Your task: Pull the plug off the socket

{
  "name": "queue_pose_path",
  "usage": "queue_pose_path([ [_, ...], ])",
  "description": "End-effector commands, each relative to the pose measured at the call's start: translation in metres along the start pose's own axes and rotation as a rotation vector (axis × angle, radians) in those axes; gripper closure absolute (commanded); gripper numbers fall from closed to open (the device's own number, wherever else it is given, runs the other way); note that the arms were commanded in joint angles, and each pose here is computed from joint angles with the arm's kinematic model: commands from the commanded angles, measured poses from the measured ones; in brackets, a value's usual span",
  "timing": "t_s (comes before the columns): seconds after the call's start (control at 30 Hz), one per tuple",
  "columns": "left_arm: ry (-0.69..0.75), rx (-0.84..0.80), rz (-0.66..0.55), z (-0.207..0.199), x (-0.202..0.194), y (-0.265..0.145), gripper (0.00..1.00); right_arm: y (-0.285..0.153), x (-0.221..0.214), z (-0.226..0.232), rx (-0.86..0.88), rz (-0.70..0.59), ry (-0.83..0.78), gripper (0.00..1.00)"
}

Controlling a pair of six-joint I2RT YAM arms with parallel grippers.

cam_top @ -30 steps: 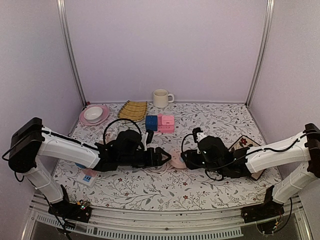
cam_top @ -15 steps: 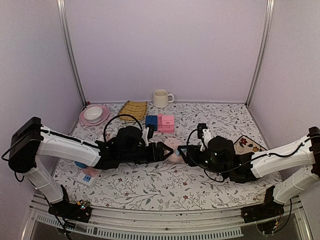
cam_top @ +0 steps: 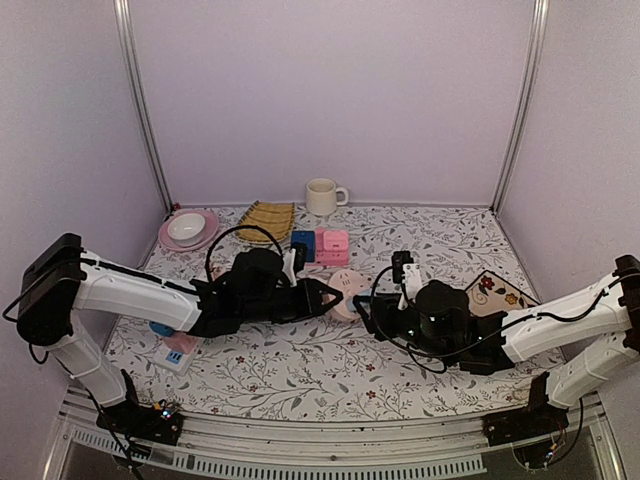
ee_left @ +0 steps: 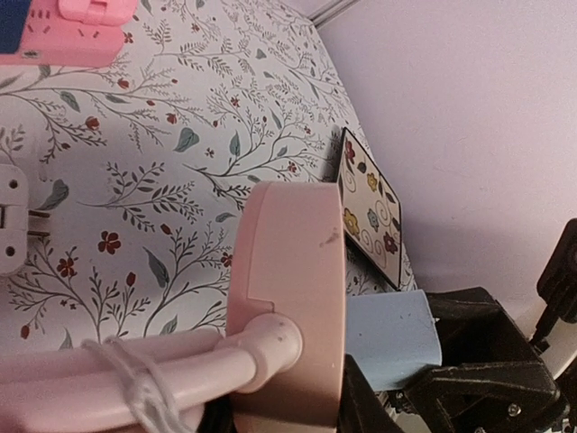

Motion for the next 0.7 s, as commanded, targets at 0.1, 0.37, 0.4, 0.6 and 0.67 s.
queue_pose_path([
  [0.1,0.060,0.052,0.018,0.008,-0.004,0.003,1.00,-0.009,0.031,0.029,0.109,-0.123,0.035,0.93],
  [0.37,0.151,0.166,0.027,0.022,-0.008,0.001,1.00,-0.007,0.036,0.030,0.082,-0.080,-0.009,0.90],
  [0.4,0.165,0.184,0.024,0.024,-0.008,0.000,1.00,-0.005,0.036,0.029,0.090,-0.064,-0.012,0.90],
  [0.6,0.248,0.297,0.025,0.032,-0.008,-0.001,1.00,-0.008,0.042,0.026,0.100,-0.035,0.001,0.90],
  [0.67,0.264,0.318,0.030,0.035,-0.008,-0.001,1.00,-0.009,0.045,0.027,0.097,-0.033,0.000,0.90],
])
Point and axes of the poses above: each gripper's point midway between its finger pads, its own y axis out along the fingers, its own z axis along the line the jaws close on, x = y × z, the point moved 6 cm from there along -y, back along the fingers, and after that the axes turned 7 degrees about y, right-handed, at the moved point
